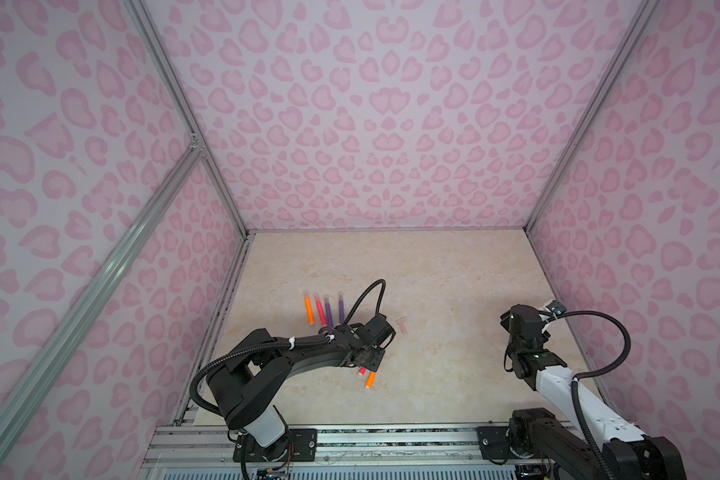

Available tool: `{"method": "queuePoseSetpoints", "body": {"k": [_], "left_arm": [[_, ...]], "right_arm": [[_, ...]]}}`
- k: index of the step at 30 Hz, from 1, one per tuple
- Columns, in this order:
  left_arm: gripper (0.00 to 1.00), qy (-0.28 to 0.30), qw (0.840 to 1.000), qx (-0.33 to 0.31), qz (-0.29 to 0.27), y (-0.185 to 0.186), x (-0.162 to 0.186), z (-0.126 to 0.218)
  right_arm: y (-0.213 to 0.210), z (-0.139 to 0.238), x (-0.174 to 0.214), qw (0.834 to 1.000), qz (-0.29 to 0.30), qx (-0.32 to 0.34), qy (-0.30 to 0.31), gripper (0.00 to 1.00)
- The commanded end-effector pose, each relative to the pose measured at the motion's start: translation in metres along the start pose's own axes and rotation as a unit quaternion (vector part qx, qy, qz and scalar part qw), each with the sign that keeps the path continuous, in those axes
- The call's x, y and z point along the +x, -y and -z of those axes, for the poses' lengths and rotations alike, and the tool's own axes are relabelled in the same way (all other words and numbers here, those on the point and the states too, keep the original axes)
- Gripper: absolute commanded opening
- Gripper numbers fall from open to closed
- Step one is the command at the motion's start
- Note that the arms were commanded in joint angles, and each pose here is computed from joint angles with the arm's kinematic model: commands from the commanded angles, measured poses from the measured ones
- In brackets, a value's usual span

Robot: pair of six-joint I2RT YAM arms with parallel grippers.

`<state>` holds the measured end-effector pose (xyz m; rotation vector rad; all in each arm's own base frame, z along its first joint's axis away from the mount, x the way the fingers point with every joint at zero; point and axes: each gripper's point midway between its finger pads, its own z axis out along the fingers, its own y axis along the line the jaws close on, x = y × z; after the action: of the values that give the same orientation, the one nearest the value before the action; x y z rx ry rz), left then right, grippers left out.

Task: Insert the pens into the pen caps
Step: 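Lower the left gripper and close it on the pink highlighter, then lift the pink highlighter tip-up with the left gripper while the right gripper moves inward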

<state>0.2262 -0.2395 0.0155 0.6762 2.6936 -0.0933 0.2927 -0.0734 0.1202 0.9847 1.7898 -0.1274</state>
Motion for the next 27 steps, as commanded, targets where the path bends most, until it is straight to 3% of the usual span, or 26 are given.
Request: {"method": "queuePoseSetpoints", "body": {"k": [1,27], "left_arm": [[0.32,-0.013,1.0,-0.008,-0.006,-0.0033,0.0057,0.0022],[0.33,-0.023,1.0,-0.009,-0.012,-0.0032,0.0091,0.0004]], "right_arm": [[0.0009,-0.0011,-0.0001,1.0,0.001,0.006,0.0,0.71],[0.0023,0.0006,-0.0008,1.0,-0.003,0.003,0.004,0.7]]}}
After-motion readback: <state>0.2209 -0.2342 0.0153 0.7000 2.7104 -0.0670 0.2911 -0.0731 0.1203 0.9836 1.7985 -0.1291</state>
